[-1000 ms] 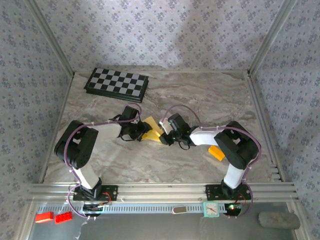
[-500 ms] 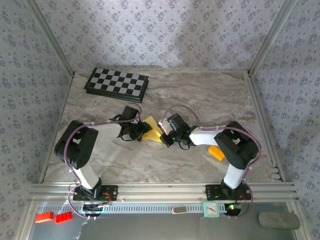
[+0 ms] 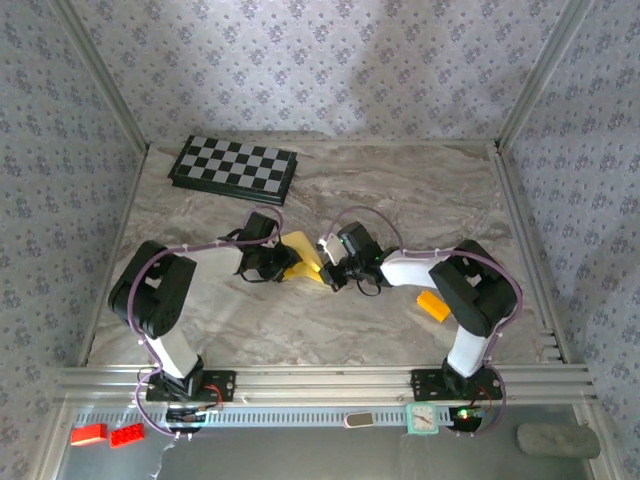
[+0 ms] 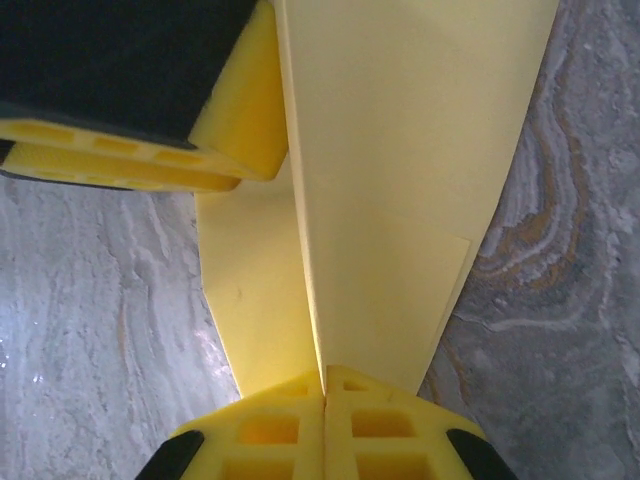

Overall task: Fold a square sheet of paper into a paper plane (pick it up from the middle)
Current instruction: Fourth fold the wing at the center of the table.

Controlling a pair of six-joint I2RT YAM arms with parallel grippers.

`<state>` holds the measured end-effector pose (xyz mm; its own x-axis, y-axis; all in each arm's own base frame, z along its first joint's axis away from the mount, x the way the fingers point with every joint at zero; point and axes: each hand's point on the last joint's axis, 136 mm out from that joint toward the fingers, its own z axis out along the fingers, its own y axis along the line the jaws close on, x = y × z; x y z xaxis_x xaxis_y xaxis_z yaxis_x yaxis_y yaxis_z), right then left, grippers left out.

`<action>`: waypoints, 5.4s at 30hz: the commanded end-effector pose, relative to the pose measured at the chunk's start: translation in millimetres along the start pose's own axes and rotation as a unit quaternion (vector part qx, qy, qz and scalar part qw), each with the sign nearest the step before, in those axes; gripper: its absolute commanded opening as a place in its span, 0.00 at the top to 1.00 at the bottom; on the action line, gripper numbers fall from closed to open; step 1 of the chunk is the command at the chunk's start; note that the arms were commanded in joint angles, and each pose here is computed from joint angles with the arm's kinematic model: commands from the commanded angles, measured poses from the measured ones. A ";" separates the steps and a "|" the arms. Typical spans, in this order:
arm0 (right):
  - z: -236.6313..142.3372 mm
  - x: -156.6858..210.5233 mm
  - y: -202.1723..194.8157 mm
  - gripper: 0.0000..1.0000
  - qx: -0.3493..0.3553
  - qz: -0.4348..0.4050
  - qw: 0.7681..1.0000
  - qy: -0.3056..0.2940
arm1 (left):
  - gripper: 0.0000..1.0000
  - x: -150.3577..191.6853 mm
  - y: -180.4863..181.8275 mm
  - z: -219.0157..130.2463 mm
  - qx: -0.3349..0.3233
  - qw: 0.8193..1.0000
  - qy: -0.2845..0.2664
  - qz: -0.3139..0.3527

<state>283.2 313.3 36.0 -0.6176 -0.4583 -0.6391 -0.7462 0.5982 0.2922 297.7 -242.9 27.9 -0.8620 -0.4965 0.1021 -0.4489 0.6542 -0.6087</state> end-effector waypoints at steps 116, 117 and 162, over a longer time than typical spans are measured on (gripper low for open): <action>12.1 40.0 -22.2 0.89 -0.070 0.253 0.957 0.119 | 0.74 10.2 -47.9 20.1 0.108 0.987 0.050 0.110; 12.0 40.6 -22.7 0.89 -0.070 0.253 0.957 0.120 | 0.75 9.8 -46.4 20.8 0.106 0.987 0.049 0.107; -4.2 33.8 -4.2 0.87 -0.101 0.249 0.953 0.143 | 0.76 7.4 -44.6 14.1 0.105 0.989 0.040 0.100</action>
<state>268.1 295.0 24.2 -0.9288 -0.3055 -0.2095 -0.3636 0.6427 0.6744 310.8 -283.8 35.2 -0.9493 -0.3123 0.0360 -0.2283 0.6062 -0.7618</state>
